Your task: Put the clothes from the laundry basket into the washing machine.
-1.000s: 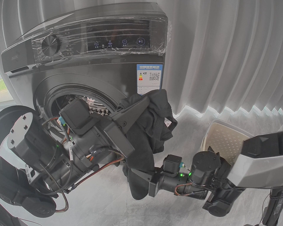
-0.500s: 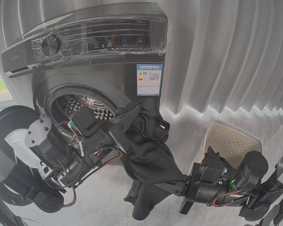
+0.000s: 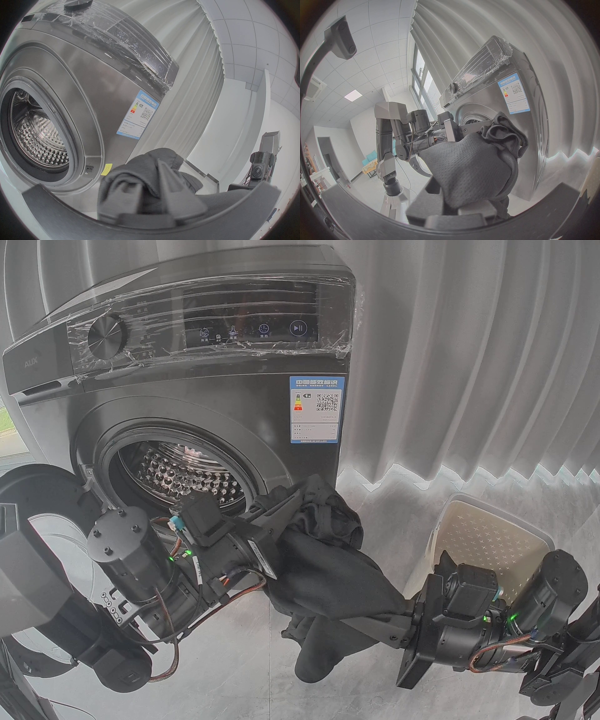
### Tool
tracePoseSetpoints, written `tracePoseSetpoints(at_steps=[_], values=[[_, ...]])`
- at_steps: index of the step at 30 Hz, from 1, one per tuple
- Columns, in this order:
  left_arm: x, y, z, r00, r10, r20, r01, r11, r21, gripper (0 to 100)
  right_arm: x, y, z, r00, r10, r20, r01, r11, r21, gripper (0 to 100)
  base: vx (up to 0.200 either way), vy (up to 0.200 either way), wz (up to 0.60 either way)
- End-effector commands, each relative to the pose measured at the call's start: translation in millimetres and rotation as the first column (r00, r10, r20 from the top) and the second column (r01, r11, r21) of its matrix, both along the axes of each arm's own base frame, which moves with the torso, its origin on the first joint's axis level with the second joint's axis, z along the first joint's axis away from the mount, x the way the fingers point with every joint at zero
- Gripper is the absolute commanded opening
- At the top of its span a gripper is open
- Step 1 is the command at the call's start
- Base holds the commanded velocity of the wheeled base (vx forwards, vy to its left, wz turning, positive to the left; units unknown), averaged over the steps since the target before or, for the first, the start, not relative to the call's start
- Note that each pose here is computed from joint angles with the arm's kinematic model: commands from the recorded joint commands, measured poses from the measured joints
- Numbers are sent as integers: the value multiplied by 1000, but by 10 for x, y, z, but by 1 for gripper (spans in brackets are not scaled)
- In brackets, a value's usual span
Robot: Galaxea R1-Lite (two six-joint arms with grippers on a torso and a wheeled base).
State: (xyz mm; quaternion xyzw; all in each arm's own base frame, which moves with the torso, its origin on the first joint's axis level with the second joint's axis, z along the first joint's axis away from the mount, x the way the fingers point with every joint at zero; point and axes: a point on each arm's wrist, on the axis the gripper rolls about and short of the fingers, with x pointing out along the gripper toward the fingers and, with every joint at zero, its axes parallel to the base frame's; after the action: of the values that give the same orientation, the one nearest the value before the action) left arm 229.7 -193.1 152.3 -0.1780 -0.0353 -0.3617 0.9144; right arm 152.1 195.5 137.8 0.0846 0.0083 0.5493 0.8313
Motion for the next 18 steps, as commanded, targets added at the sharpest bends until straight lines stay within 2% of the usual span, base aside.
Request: tracePoseSetpoints(at_steps=[1, 9, 18], values=[[26, 40, -12, 1000, 15, -3, -15, 1000, 4, 100, 18, -7, 13, 1000, -8, 4, 7, 1000, 5, 0, 0, 0, 0], [11, 171, 158, 999, 39, 36, -37, 999, -38, 100, 131, -66, 28, 999, -46, 9, 46, 999, 12, 0, 0, 0, 0], [34, 223, 127, 998, 52, 29, -51, 998, -25, 100, 196, -48, 28, 998, -59, 11, 59, 998, 16, 0, 0, 0, 0]])
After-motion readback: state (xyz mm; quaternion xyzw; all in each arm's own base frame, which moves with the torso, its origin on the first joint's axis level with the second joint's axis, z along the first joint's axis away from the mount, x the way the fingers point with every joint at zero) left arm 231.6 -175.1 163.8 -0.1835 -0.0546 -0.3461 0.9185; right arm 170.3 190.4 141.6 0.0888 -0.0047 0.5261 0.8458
